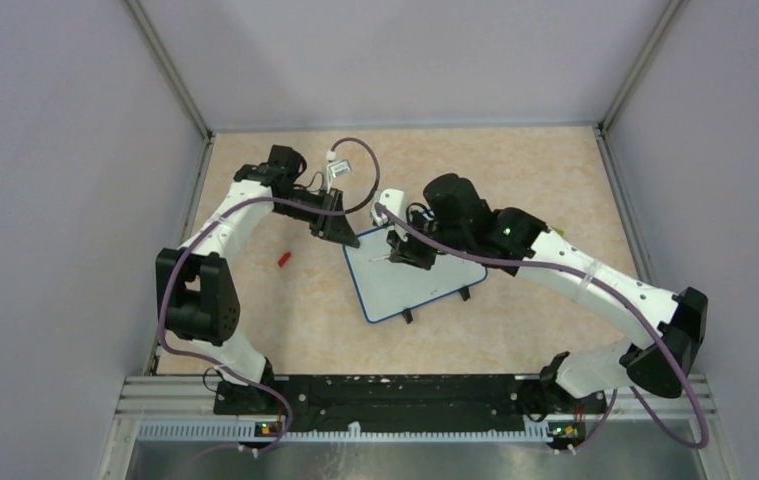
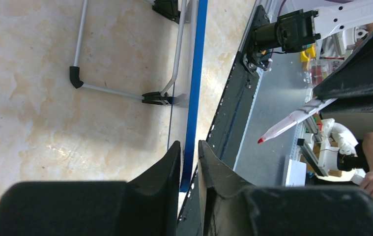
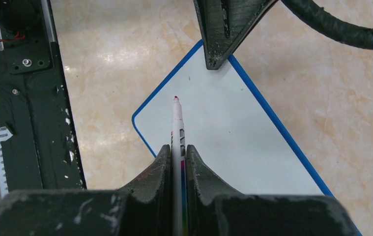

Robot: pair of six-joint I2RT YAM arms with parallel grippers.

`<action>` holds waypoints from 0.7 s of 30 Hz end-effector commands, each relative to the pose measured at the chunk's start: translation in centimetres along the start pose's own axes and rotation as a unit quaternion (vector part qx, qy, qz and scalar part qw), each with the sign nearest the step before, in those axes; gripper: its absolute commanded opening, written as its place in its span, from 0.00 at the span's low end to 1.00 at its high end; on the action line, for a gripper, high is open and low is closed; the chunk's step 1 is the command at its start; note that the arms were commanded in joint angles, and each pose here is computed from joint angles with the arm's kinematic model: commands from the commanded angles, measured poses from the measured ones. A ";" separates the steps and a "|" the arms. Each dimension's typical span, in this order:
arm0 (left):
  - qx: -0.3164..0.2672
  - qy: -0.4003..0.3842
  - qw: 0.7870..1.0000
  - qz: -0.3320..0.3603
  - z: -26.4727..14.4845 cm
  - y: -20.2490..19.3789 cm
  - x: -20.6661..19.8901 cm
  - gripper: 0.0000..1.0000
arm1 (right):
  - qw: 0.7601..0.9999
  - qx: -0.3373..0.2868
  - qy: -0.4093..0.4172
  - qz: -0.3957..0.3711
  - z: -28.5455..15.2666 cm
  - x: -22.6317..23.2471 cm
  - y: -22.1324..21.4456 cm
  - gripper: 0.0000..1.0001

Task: Write a sentence on the whiteboard
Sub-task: Hold the whiteboard on the whiteboard stand, then write a sentence on the whiteboard.

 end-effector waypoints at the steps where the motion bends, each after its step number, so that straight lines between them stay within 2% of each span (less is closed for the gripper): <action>1: -0.021 -0.022 0.999 0.026 -0.5 0.6 -1.9 0.17 | 0.998 -0.038 -0.037 -0.033 0.5 -0.7 2.9 0.00; 3: -0.025 -0.021 0.999 0.024 -0.4 0.5 -1.8 0.10 | 0.998 -0.040 -0.036 -0.032 0.8 -0.6 2.9 0.00; 10: -0.024 -0.018 0.999 0.015 -0.2 0.2 -1.5 0.00 | 0.998 -0.045 -0.029 -0.026 1.6 -0.3 2.2 0.00; 21: -0.019 -0.016 1.000 0.010 0.1 0.1 -1.1 0.00 | 0.998 -0.046 -0.031 -0.038 2.3 -0.2 2.0 0.00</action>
Point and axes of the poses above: each gripper's point midway between its finger pads, its own z axis out along the fingers, its own x axis along the line the jaws close on, y = z × x, the point moved 3 cm from there along -z, back along the fingers, and after that the axes turned 1 degree about z, right-handed, at the moved point
